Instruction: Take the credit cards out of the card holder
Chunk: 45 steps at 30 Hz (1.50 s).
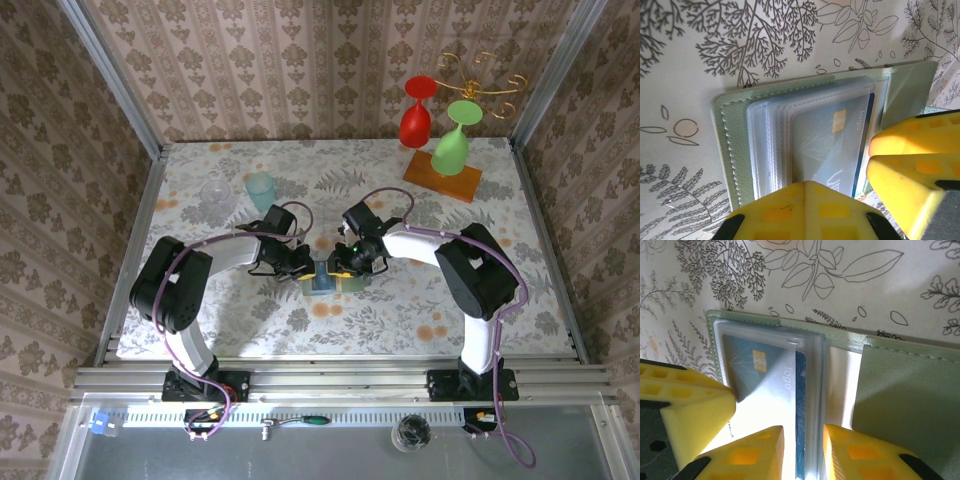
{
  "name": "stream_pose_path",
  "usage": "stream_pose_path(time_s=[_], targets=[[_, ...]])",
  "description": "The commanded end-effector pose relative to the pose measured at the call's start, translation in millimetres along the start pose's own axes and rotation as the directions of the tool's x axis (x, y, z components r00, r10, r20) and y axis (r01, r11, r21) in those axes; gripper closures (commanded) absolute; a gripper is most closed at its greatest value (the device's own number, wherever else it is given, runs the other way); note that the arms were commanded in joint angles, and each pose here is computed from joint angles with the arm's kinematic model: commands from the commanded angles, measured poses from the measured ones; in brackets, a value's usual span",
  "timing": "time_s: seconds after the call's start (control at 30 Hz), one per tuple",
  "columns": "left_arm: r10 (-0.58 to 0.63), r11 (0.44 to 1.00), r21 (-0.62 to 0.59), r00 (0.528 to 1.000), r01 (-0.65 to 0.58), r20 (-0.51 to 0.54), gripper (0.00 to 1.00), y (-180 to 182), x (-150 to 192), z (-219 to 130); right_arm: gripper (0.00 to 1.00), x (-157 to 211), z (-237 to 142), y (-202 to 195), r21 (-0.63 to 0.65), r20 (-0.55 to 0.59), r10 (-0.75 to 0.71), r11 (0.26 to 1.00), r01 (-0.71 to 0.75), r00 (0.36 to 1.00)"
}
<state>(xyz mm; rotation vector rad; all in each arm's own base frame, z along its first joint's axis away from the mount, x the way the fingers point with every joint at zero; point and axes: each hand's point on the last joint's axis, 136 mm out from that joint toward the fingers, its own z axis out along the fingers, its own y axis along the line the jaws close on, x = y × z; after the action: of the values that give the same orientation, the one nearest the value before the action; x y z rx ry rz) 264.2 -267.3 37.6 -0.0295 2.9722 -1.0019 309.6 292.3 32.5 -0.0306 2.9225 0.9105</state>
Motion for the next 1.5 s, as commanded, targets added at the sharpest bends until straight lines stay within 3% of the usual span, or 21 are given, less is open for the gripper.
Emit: stream_pose_path(time_s=[0.0,1.1,1.47], targets=[[0.012,1.0,0.012,1.0,-0.012,0.027,0.97,-10.6,0.5,-12.9,0.73,0.9,-12.1,4.6,-0.001,0.024,-0.025,1.0,0.025,0.999],[-0.027,0.996,-0.09,0.999,0.024,-0.036,1.0,23.8,13.8,5.3,0.73,9.2,10.6,17.2,-0.096,-0.043,-0.009,0.995,0.004,0.999],[-0.027,0.996,-0.091,0.999,0.024,-0.034,1.0,23.6,13.8,4.6,0.74,11.0,7.4,-5.4,0.031,-0.03,-0.01,0.999,0.011,0.999]])
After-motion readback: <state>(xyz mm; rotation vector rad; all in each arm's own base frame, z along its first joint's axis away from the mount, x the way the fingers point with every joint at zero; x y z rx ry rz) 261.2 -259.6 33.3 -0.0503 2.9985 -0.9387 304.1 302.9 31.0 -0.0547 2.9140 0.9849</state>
